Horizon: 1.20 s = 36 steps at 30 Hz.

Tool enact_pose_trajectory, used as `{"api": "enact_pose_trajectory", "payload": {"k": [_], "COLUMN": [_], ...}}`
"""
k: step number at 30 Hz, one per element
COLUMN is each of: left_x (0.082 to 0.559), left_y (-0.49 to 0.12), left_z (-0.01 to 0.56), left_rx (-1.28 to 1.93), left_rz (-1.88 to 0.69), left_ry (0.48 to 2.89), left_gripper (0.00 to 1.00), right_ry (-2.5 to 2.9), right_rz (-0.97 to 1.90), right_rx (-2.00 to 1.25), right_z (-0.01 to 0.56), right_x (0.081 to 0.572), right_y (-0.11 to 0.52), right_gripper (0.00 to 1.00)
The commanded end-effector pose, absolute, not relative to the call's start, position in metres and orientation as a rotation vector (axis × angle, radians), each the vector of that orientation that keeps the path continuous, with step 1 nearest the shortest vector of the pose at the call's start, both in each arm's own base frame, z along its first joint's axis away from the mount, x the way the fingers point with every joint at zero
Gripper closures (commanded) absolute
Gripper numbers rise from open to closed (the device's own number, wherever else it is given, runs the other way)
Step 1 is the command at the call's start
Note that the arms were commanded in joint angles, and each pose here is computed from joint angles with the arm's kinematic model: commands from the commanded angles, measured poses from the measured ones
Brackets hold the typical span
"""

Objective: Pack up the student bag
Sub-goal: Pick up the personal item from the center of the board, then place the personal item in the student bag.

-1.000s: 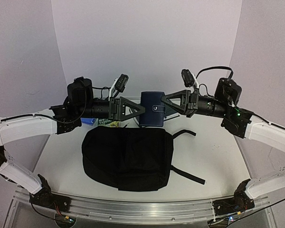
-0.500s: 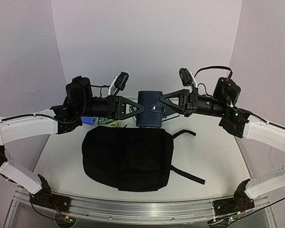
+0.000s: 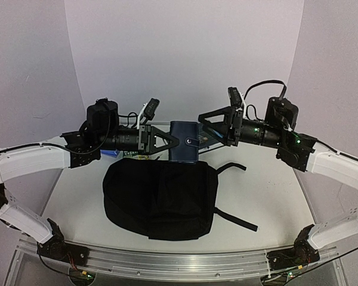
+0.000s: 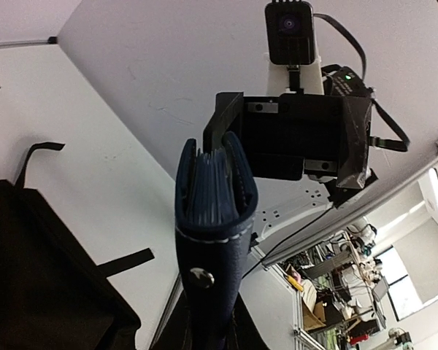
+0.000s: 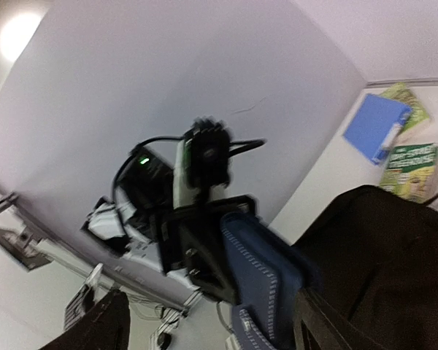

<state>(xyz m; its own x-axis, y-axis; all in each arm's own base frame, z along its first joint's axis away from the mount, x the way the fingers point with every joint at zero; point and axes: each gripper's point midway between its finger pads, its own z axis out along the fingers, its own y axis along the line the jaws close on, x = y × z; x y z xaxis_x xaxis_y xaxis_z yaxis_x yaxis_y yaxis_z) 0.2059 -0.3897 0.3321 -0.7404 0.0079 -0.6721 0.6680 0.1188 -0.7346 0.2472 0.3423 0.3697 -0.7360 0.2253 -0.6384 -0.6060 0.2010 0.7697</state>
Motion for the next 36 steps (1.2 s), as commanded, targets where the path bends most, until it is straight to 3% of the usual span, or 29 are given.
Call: {"api": "enact_pose_trajectory", "payload": {"k": [1, 13, 20, 36], "left_x": [0.232, 0.299, 0.307, 0.294], "left_y": [-0.348, -0.224, -0.200, -0.194], "left_z": [0.342, 0.258, 0.237, 0.221], "left_rx": [0.484, 0.007, -0.109, -0.126], "left_rz": [-1.508, -1.178, -1.180, -1.185], "left_ry": [1.915, 2.172, 2.191, 2.204], "left_gripper": [1.00, 1.00, 1.00, 1.00], "right_ry": [2.006, 2.345, 2.435, 2.467], "right_rz": [1.176, 0.574, 0.260, 0.159], "right_rx": [-0.144, -0.032, -0.100, -0.203], "right_z": [0.330, 0.225, 0.179, 0.128], "right_x": [0.293, 0.289, 0.274, 0.270], "right_y": [0.313, 0.357, 0.396, 0.450], "right_gripper": [0.21, 0.24, 0.32, 0.38]}}
